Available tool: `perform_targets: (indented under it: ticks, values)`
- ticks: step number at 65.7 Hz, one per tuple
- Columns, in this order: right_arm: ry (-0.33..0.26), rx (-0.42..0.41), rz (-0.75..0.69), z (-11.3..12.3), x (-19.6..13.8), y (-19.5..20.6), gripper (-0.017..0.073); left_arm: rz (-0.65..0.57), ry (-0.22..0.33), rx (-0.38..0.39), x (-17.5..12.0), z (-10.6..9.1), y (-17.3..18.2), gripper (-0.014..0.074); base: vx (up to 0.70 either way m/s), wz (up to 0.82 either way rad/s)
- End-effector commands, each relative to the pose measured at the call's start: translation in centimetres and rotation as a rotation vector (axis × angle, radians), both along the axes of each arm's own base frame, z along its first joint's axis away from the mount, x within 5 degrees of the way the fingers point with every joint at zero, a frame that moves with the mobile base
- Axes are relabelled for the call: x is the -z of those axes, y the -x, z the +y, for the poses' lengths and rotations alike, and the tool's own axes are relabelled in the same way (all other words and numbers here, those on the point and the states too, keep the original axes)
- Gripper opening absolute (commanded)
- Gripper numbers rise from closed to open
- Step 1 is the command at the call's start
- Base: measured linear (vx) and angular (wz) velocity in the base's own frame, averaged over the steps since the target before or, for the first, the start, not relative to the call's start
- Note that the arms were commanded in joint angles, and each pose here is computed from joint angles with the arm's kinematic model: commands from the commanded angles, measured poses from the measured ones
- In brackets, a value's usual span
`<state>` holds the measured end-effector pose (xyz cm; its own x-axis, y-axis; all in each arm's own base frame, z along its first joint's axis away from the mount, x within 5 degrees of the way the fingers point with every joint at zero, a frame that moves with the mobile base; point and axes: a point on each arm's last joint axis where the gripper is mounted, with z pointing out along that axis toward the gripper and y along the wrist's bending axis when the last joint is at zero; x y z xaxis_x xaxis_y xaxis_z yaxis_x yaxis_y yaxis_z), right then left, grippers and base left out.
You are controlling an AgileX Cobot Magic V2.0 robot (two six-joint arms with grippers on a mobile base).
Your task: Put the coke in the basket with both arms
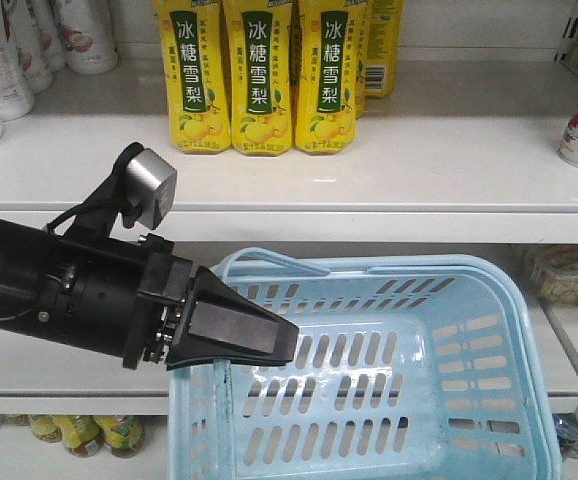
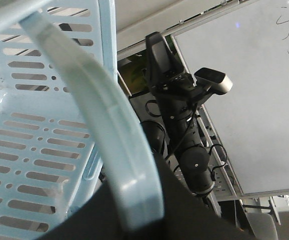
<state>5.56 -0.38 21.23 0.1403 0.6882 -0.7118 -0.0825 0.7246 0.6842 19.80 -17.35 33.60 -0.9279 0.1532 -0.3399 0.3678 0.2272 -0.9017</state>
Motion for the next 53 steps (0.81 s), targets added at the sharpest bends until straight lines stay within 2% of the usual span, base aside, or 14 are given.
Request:
perform_targets:
  ticks: [1, 4, 7, 10, 14, 19, 23, 28, 42, 49, 53]
  values:
    - [-0.248, 0.080, -0.179, -1.2, -1.3, 0.6, -0.0010, -0.021, 0.119, -0.006, -2.5, 0.0, 0.5, -0.0006, 0.00, 0.00]
    - [-0.255, 0.086, -0.216, -1.3, -2.2, 0.8, -0.0010, -0.021, 0.119, -0.006, -2.5, 0.0, 0.5, -0.0006, 0.00, 0.00]
    - [-0.200, 0.081, -0.250, -1.2, -3.5, 1.1, -0.0010, -0.021, 0.119, -0.006, -2.5, 0.0, 0.5, -0.0006, 0.00, 0.00]
    - [-0.078, 0.066, -0.282, -0.8, -5.5, 1.6, -0.0010, -0.021, 0.119, -0.006, -2.5, 0.0, 0.5, -0.0006, 0.00, 0.00]
    - [0.153, 0.067, -0.305, -0.2, -8.1, 2.4, -0.0007, -0.021, 0.119, -0.006, -2.5, 0.0, 0.5, -0.0006, 0.00, 0.00]
    - [0.348, 0.067, -0.277, 0.3, -11.5, 3.1, 0.0010, -0.021, 0.119, -0.007, -2.5, 0.0, 0.5, -0.0006, 0.00, 0.00]
    - [0.456, 0.075, -0.221, 0.4, -13.4, 3.0, 0.0057, -0.021, 0.119, -0.008, -2.5, 0.0, 0.5, -0.0006, 0.00, 0.00]
    - [0.558, 0.100, -0.175, 0.4, -16.1, 2.8, 0.0159, -0.021, 0.119, -0.008, -2.5, 0.0, 0.5, -0.0006, 0.00, 0.00]
    - [0.670, 0.142, -0.210, 0.4, -19.3, 0.6, 0.0601, -0.021, 0.119, -0.009, -2.4, 0.0, 0.5, -0.0006, 0.00, 0.00]
    - [0.734, 0.152, -0.253, 0.6, -19.8, -1.1, 0.0720, -0.021, 0.119, -0.009, -2.4, 0.0, 0.5, -0.0006, 0.00, 0.00]
    - [0.744, 0.148, -0.286, 0.8, -20.1, -2.3, 0.0728, -0.021, 0.119, -0.009, -2.4, 0.0, 0.5, -0.0006, 0.00, 0.00]
